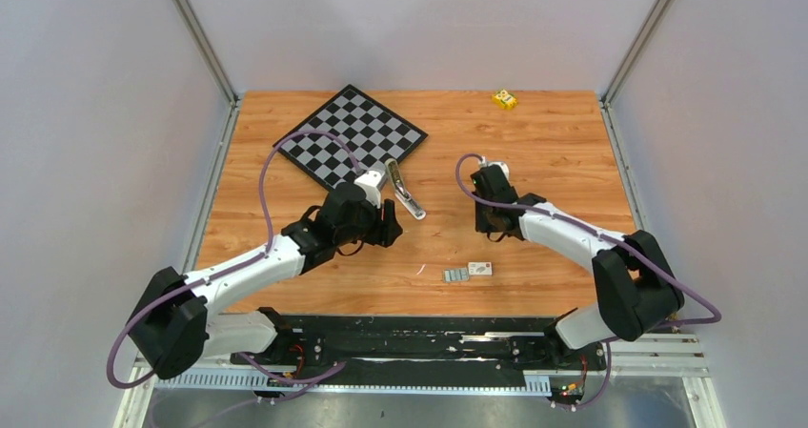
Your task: Load the staples into the stapler
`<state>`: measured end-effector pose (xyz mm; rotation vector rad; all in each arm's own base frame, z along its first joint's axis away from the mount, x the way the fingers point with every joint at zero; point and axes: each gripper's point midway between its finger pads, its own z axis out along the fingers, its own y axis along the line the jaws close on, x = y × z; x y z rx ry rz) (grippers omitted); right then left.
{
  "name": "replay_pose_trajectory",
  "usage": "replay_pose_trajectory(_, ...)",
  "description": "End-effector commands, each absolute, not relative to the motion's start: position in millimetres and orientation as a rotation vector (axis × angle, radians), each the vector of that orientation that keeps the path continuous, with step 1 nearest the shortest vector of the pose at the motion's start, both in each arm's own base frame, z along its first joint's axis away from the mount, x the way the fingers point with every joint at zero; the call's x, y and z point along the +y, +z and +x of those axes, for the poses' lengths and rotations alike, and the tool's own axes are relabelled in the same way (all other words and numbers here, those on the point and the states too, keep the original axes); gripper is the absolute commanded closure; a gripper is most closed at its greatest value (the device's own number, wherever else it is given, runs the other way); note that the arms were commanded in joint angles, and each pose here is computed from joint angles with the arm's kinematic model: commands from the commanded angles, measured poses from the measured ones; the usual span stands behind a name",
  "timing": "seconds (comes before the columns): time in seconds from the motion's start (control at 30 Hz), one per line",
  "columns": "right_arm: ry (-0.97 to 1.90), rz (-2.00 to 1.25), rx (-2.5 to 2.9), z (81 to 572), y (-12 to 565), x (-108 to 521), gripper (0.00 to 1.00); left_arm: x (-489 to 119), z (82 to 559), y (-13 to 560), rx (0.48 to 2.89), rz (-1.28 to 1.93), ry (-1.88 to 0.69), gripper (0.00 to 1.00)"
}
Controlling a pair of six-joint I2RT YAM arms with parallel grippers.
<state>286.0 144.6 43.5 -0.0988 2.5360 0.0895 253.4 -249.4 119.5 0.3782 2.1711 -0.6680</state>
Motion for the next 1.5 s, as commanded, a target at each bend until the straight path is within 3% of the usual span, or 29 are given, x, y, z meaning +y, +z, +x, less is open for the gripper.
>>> replay_pose_trajectory(0.0, 0.024, 0.023, 2.450, 318.8, 74.4, 135.6, 0.81, -239.9, 257.1, 139.5, 2.144, 0.439, -0.598, 0.43)
replay_pose_trajectory(0.13, -0.008, 0.106, 2.395, 347.6, 90.4, 135.4, 0.80, -233.7, 259.2, 146.6, 2.124, 0.449, -0.557, 0.42)
replay_pose_trajectory(0.5, -0.049, 0.244, 2.348, 396.3, 85.5, 142.2, 0.81, -259.1, 239.0, 160.7, 2.090, 0.504, -0.784, 0.43)
replay_pose_trajectory(1.47, -0.123, 0.372, 2.335, 408.6, 61.5, 129.2, 0.81, -261.3, 234.9, 137.7, 2.131, 0.521, -0.797, 0.43)
